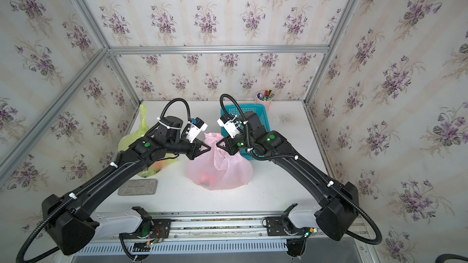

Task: Place the peach into a plastic bag & tie a knot
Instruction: Cross the plastic bag at the center of the board.

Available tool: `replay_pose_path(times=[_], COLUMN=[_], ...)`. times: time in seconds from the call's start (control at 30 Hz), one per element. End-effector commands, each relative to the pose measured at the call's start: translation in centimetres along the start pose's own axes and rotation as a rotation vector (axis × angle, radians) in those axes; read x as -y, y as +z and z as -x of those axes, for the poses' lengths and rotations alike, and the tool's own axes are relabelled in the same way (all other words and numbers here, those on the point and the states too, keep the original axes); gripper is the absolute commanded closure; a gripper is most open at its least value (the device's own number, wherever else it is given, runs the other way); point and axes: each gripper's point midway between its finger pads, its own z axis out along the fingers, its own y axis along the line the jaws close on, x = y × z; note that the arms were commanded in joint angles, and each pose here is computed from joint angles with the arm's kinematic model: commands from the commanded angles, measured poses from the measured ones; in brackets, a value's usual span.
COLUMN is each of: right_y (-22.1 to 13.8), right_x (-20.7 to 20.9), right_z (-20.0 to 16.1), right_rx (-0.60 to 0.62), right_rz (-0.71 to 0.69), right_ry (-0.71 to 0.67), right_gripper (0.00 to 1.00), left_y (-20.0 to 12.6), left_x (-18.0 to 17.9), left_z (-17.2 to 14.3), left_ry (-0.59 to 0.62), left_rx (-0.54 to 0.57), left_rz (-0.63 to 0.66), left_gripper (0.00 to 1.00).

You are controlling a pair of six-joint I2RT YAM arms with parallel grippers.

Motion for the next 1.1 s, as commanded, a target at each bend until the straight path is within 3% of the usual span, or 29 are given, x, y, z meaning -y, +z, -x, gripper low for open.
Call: replay_pose_path(times=[0.0, 0.1, 0.23, 0.6, 0.73, 0.87, 0.93, 1.07], right_y=[-0.2, -0.3, -0.1, 0.3, -0.5, -2.1, -2.8, -3.9], right_x=[0.5, 0.8, 1.6, 0.1, -2.1, -5.4, -6.6, -8.6], right_z=[0.0, 0.2, 0.7, 6.0, 7.7, 8.5, 8.7, 9.3], right_rx=[0.001, 0.006, 0.033, 0.356, 0.468, 0.565, 0.590, 0.611], right_rz=[-0.035, -0.059, -0.098, 0.009, 0.160, 0.395, 0.484, 0.629], right_ry=[-0.020, -0.019, -0.005, 0.032, 0.052, 0.068, 0.075, 0.060], right_gripper=[0.77, 0.79, 0.99, 1.00, 1.00, 1.00, 1.00, 1.00], left_y=[-0.3, -0.3, -0.4, -0.9, -1.3, -1.6, -1.7, -2.7], left_x=[0.2, 0.3, 1.2, 3.5, 4.1, 4.2, 4.2, 5.2], left_z=[0.2, 0.1, -0.1, 0.8, 1.5, 2.3, 2.4, 2.3], left_ry=[0.017, 0.018, 0.016, -0.001, -0.008, -0.010, -0.014, 0.011], left_rx=[0.001, -0.001, -0.008, 0.024, 0.067, 0.121, 0.135, 0.154], left_rz=[-0.002, -0.009, -0.061, -0.164, -0.183, -0.187, -0.185, -0.217], left_gripper=[0.93, 0.94, 0.94, 0.92, 0.91, 0.83, 0.73, 0.40])
